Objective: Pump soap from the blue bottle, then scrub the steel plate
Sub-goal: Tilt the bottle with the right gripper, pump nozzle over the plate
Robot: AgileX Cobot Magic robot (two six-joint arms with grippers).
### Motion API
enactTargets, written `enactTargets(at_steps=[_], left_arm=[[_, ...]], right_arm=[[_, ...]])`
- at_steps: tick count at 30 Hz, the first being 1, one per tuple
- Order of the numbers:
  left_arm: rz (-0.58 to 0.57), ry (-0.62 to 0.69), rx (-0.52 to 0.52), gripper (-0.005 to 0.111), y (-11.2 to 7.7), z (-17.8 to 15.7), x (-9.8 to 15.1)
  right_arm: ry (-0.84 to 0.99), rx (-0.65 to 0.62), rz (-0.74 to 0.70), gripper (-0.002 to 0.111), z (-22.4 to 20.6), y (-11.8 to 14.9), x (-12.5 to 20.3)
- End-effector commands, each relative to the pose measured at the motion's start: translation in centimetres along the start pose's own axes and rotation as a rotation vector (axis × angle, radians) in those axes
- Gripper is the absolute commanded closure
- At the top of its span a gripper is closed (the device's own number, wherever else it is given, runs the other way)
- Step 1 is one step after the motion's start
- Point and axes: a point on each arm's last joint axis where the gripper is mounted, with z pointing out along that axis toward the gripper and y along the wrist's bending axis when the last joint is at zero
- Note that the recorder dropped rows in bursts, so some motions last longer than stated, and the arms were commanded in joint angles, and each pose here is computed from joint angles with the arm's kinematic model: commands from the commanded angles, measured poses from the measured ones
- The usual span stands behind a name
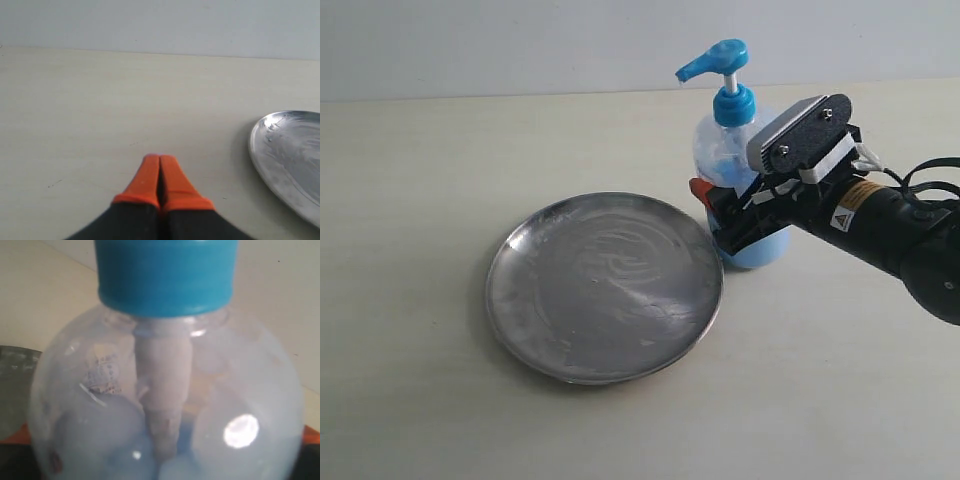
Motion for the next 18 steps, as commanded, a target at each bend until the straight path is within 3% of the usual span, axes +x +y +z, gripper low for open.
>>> enactTargets(at_steps=[1,18], left_arm=[[-0.007,-0.015,0.000,0.107,0.00,-0.02,-0.05],[-0.007,-0.015,0.000,0.107,0.00,-0.02,-0.05]], right_arm=[[0.000,0.023,-0.058,0.108,0.16,0.65,-0.58],[-0.002,0.017,-0.078,0.108,0.21,0.93,-0.67]])
